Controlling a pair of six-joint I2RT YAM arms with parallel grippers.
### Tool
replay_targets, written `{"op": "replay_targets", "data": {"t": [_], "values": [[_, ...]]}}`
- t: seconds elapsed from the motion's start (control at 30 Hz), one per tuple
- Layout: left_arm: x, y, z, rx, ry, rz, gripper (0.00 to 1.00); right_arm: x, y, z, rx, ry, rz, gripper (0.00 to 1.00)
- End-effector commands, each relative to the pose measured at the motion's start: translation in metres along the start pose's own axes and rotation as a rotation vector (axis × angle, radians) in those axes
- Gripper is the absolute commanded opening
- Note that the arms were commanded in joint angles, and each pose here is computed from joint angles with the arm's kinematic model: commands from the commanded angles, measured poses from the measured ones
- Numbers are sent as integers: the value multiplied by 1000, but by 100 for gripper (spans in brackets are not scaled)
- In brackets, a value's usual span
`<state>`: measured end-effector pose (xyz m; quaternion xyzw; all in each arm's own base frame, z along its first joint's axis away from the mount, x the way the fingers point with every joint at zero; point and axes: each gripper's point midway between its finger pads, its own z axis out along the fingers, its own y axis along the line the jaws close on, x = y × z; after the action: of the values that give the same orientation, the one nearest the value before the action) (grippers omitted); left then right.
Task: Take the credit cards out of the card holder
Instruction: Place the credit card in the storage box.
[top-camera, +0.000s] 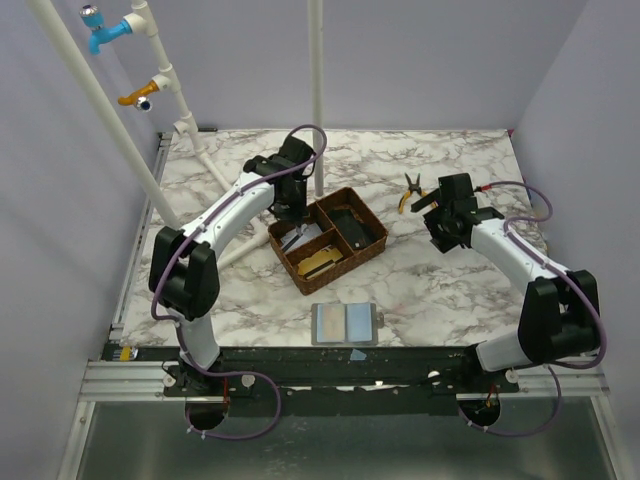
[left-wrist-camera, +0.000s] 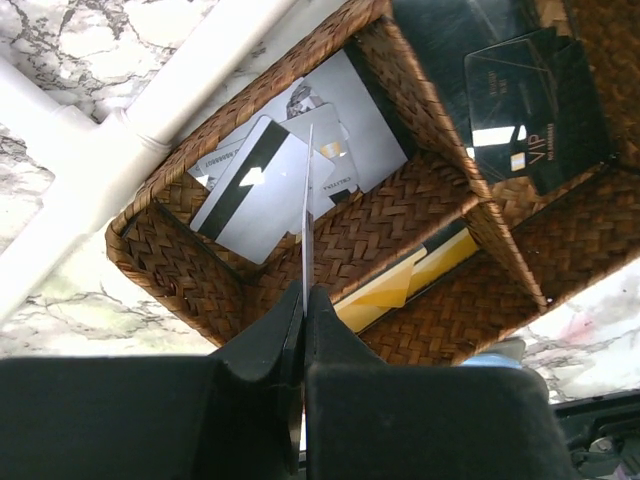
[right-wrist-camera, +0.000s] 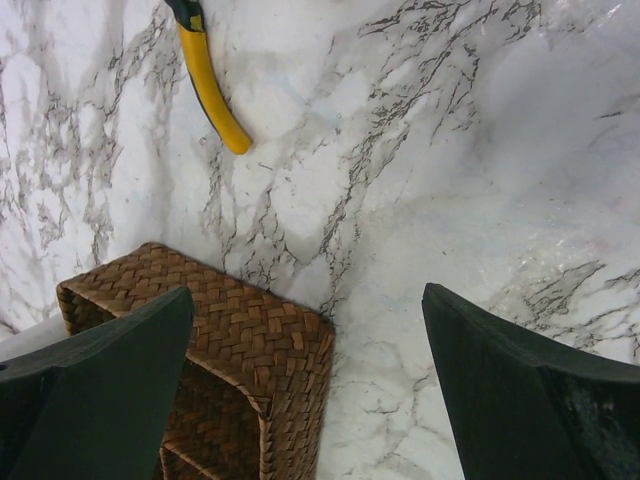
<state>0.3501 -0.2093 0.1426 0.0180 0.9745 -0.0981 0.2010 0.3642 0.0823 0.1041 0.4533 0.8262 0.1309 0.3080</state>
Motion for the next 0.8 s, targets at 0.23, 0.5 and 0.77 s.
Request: {"op": "replay_targets", "data": {"t": [0.23, 0.5, 0.77], "values": [[3, 12, 4, -65, 36, 7, 32, -6, 12, 4, -34, -2, -19, 100], [0, 9, -5, -45, 14, 9, 56, -4, 11, 3, -36, 4, -31, 100], [2, 3, -22, 11, -11, 0, 64, -1, 14, -2, -60, 25, -52, 100]]}}
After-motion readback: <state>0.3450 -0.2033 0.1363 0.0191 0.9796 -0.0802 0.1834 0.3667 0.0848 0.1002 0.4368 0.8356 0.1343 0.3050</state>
